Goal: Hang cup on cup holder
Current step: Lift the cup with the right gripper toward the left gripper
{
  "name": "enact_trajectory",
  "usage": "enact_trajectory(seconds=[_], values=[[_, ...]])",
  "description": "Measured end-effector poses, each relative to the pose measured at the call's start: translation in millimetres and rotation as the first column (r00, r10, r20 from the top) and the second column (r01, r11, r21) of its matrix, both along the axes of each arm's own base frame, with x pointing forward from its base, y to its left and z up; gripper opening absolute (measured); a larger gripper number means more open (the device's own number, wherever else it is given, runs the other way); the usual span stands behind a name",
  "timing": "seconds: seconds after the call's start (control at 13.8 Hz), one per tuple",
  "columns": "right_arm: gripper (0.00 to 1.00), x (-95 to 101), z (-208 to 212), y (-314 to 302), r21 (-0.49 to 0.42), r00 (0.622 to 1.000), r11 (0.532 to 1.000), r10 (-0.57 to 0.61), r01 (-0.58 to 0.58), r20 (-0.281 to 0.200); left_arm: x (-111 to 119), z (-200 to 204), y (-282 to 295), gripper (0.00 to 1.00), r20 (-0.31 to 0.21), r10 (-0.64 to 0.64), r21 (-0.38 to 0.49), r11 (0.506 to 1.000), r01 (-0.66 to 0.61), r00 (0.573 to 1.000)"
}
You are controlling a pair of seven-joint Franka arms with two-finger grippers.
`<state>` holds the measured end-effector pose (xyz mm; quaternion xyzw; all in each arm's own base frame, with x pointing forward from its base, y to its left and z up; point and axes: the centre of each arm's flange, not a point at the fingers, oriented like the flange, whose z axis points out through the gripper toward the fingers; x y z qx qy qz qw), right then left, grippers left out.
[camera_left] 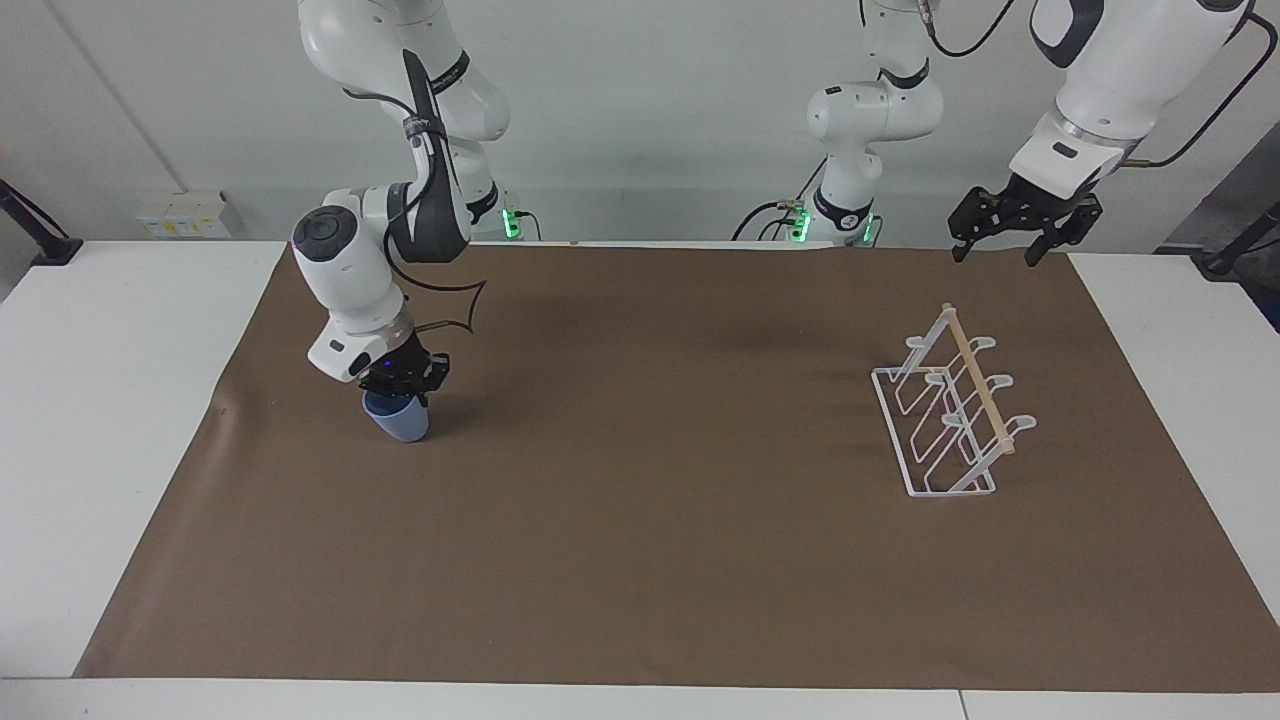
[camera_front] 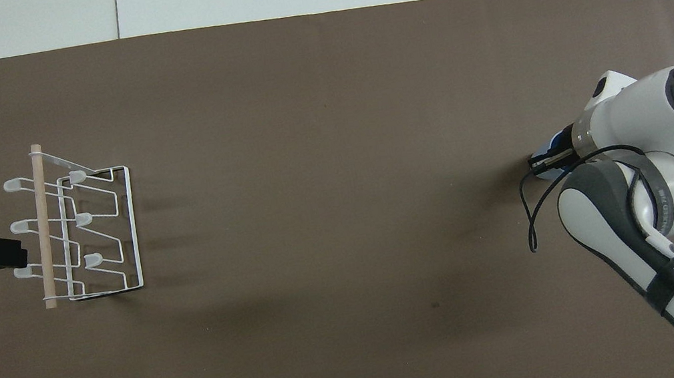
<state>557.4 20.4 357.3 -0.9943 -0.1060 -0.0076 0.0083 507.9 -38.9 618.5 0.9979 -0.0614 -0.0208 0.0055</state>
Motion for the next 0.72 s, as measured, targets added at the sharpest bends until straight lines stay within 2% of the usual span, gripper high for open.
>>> enact_trajectory(seconds=[0.51, 0.72], values=[[0.05, -0.3, 0.5, 10.2, 0.000, 1.000, 1.000, 0.018, -0.018, 0.001, -0.9, 0.1, -1.9, 1.00, 0.001, -0.003, 0.000, 1.000, 0.003, 1.000], [0.05, 5.1, 13.3, 32.8, 0.001, 0.998, 0.998, 0.056, -0.056, 0.018, -1.1, 1.2, -6.8, 1.00, 0.007, -0.002, 0.002, 1.000, 0.002, 1.000]])
